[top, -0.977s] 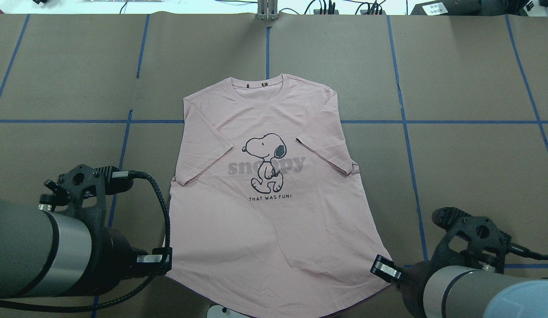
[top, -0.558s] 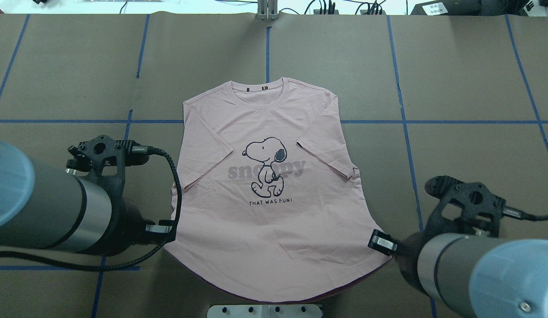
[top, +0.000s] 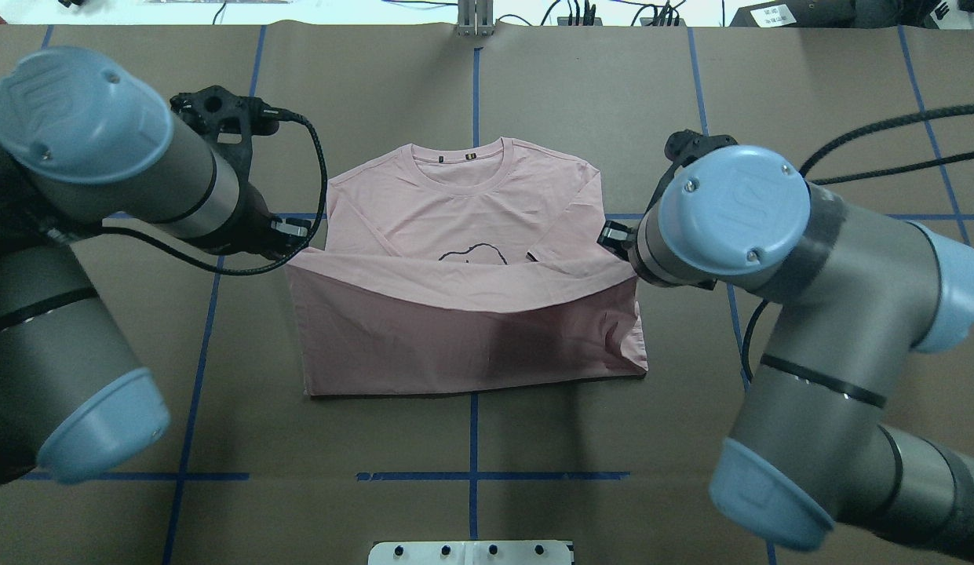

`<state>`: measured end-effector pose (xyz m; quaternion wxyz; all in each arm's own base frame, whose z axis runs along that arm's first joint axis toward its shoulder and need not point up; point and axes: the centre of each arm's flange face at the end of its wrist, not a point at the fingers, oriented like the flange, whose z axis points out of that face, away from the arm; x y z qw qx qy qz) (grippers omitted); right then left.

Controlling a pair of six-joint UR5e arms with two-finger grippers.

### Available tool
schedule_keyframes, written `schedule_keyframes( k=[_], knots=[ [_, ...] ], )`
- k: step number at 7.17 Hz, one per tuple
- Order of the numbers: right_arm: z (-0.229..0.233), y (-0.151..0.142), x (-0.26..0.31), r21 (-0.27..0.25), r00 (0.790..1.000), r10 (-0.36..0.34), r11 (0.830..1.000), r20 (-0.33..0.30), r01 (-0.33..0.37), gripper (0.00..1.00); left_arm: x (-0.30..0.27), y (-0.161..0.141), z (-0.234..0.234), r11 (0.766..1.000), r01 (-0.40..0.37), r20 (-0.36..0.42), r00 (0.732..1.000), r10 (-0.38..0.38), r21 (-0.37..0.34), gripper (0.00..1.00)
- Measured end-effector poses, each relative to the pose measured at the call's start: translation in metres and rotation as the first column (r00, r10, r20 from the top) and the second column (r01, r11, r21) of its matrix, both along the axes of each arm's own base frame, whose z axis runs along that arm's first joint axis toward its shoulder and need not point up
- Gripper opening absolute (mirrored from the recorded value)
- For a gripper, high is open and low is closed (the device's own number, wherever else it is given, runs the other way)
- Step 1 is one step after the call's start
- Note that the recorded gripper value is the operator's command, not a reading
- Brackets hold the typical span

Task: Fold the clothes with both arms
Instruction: 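Lift the hem with both grippers and fold it toward the collar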

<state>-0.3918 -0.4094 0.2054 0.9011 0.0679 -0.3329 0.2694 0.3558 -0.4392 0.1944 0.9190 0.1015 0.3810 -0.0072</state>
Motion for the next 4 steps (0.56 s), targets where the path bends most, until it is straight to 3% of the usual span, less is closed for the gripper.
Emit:
schedule_keyframes(
  k=[3,4],
  knots=[
    [0.035,-0.098,-0.024,0.028,0.998,0.046,0.999,-0.030,-0.046,0.00,0.015,-0.087,0.042,0.998,0.049,0.027,0.998,-0.050,0.046,0.00],
    [0.042,-0.132,-0.045,0.031,0.998,0.058,0.998,-0.035,-0.057,0.00,0.026,-0.114,0.058,0.997,0.065,0.035,0.997,-0.067,0.052,0.26]
  ],
)
